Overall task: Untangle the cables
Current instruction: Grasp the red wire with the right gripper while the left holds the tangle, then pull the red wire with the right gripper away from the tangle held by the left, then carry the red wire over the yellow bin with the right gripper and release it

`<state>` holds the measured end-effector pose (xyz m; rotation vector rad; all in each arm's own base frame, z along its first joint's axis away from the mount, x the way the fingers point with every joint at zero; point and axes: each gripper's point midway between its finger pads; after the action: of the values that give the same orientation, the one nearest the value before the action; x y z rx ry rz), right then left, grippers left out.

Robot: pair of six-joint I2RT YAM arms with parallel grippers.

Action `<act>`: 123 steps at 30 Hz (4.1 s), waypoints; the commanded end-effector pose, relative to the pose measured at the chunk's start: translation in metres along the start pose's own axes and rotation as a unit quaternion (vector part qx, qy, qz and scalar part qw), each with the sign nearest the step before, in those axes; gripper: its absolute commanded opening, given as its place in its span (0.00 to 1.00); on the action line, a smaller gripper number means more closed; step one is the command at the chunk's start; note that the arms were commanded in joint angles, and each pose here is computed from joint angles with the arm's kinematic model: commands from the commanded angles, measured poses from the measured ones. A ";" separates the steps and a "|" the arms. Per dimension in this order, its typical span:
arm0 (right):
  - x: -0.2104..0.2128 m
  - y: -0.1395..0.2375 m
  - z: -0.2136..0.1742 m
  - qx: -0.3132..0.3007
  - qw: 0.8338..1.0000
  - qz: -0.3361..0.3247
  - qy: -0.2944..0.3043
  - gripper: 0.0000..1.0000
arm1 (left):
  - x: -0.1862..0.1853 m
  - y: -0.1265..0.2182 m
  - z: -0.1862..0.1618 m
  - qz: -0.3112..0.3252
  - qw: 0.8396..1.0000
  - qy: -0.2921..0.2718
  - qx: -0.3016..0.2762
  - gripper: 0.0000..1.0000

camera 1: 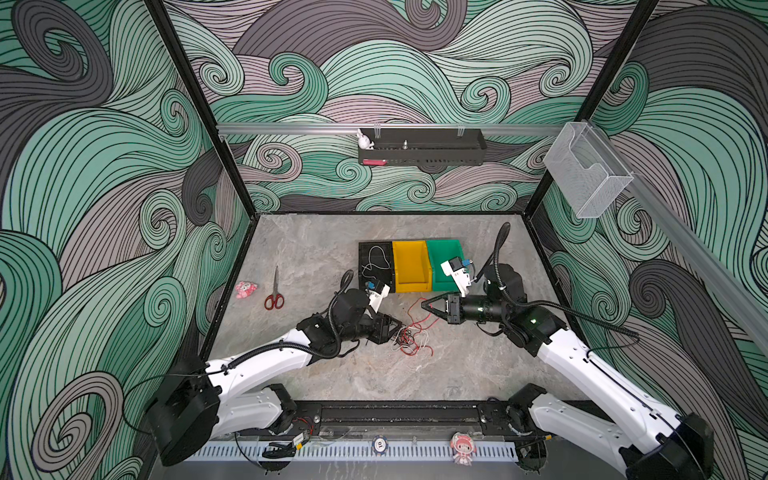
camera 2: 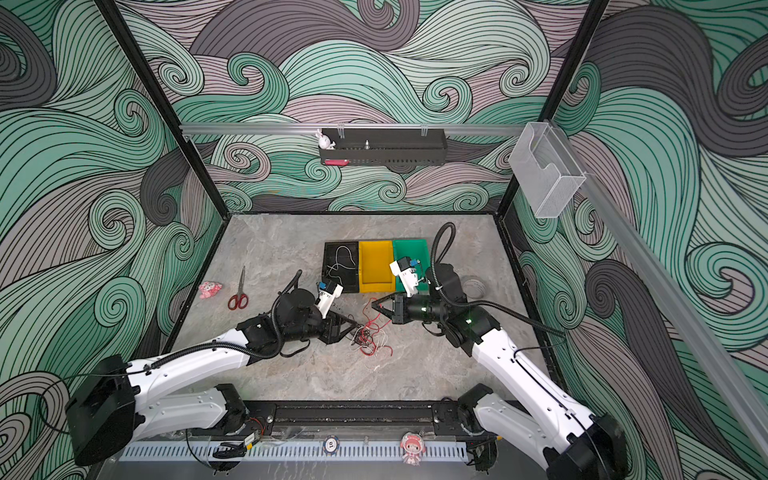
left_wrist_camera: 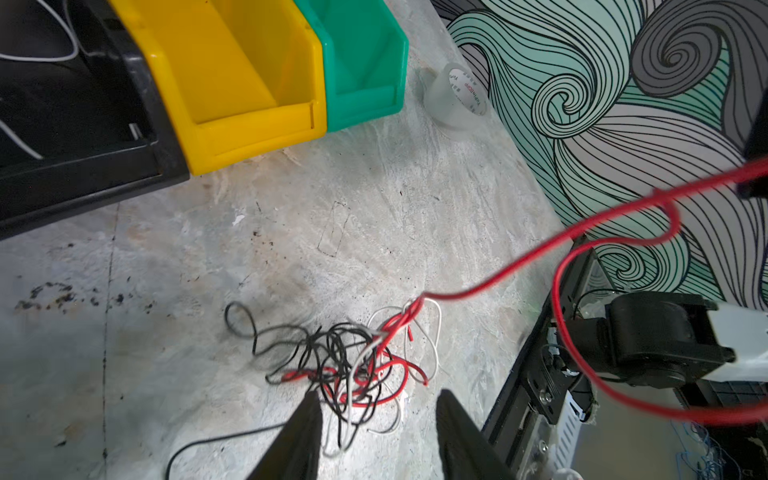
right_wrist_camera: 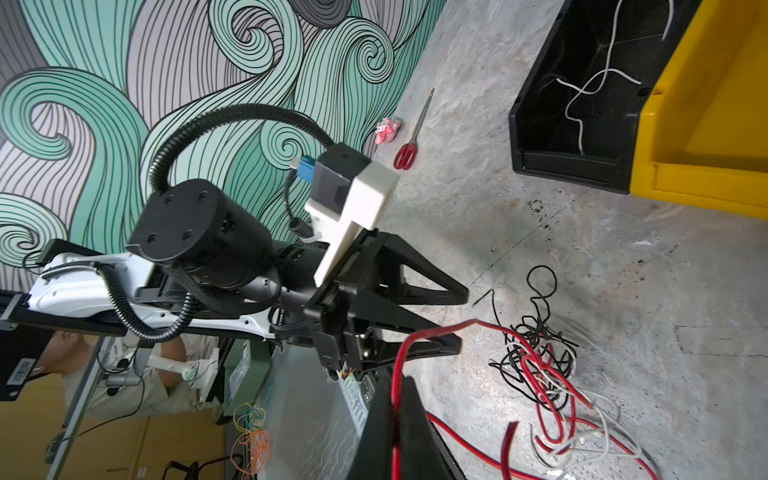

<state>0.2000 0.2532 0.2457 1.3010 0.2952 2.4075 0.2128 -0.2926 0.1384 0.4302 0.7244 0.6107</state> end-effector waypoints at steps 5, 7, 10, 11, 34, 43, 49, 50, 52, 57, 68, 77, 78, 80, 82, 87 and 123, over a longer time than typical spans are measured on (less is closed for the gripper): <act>0.028 0.005 0.004 -0.006 0.998 0.058 0.007 0.01 | -0.017 -0.026 0.014 -0.027 0.998 -0.058 0.005 0.47; 0.029 0.006 0.004 -0.008 0.998 0.061 0.007 0.01 | -0.019 -0.032 0.011 -0.036 0.998 -0.056 0.009 0.46; 0.032 0.007 0.005 -0.011 0.998 0.067 0.007 0.01 | -0.018 -0.038 0.009 -0.038 0.998 -0.052 0.009 0.43; 0.032 0.007 0.005 -0.010 0.997 0.070 0.007 0.01 | -0.016 -0.040 0.008 -0.035 0.998 -0.050 0.011 0.40; -0.034 0.054 0.027 -0.101 0.991 -0.088 -0.015 0.01 | 0.032 -0.021 -0.024 0.069 0.997 -0.001 0.021 0.03; -0.070 0.089 0.039 -0.151 0.976 -0.146 -0.062 0.00 | 0.057 -0.007 -0.035 0.117 0.992 0.045 0.020 0.00; -0.081 0.091 0.041 -0.156 0.973 -0.147 -0.088 0.00 | 0.066 0.000 -0.039 0.132 0.989 0.060 0.022 0.00; -0.080 0.090 0.041 -0.155 0.974 -0.143 -0.089 0.00 | 0.066 0.001 -0.040 0.133 0.989 0.060 0.024 0.00; -0.078 0.088 0.043 -0.156 0.975 -0.133 -0.090 0.01 | 0.068 0.002 -0.041 0.135 0.988 0.063 0.025 0.00; -0.078 0.086 0.047 -0.160 0.975 -0.124 -0.093 0.01 | 0.064 0.005 -0.039 0.127 0.989 0.069 0.022 0.04; -0.082 0.062 0.046 -0.124 0.979 -0.132 -0.089 0.01 | 0.057 0.013 -0.040 0.110 0.990 0.091 0.021 0.40; -0.100 0.036 0.046 -0.074 0.970 -0.229 -0.033 0.02 | 0.058 0.028 -0.046 0.109 0.988 0.107 0.002 0.51; -0.102 0.032 0.049 -0.070 0.969 -0.234 -0.028 0.02 | 0.058 0.030 -0.048 0.107 0.988 0.109 0.001 0.52; -0.103 0.024 0.055 -0.062 0.968 -0.243 -0.016 0.02 | 0.059 0.033 -0.052 0.109 0.988 0.113 0.001 0.52; -0.105 0.015 0.062 -0.049 0.965 -0.256 -0.002 0.02 | 0.061 0.035 -0.056 0.109 0.987 0.116 -0.001 0.53; -0.119 0.002 0.086 -0.041 0.955 -0.293 0.020 0.02 | 0.065 0.038 -0.066 0.110 0.986 0.125 -0.001 0.52; -0.231 -0.164 0.147 0.057 0.941 -0.331 0.027 0.04 | 0.074 0.041 -0.069 0.131 0.979 0.158 -0.012 0.52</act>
<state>0.4745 0.2925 0.0945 0.9113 0.7933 1.8568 0.1878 -0.2082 0.0731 0.4352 0.9693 0.9161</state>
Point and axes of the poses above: each gripper's point midway between its finger pads, its own y axis back along the fingers, its own x axis along the line the jaws close on, z = x × y, and after that the axes turned 2 degrees about -y, right-handed
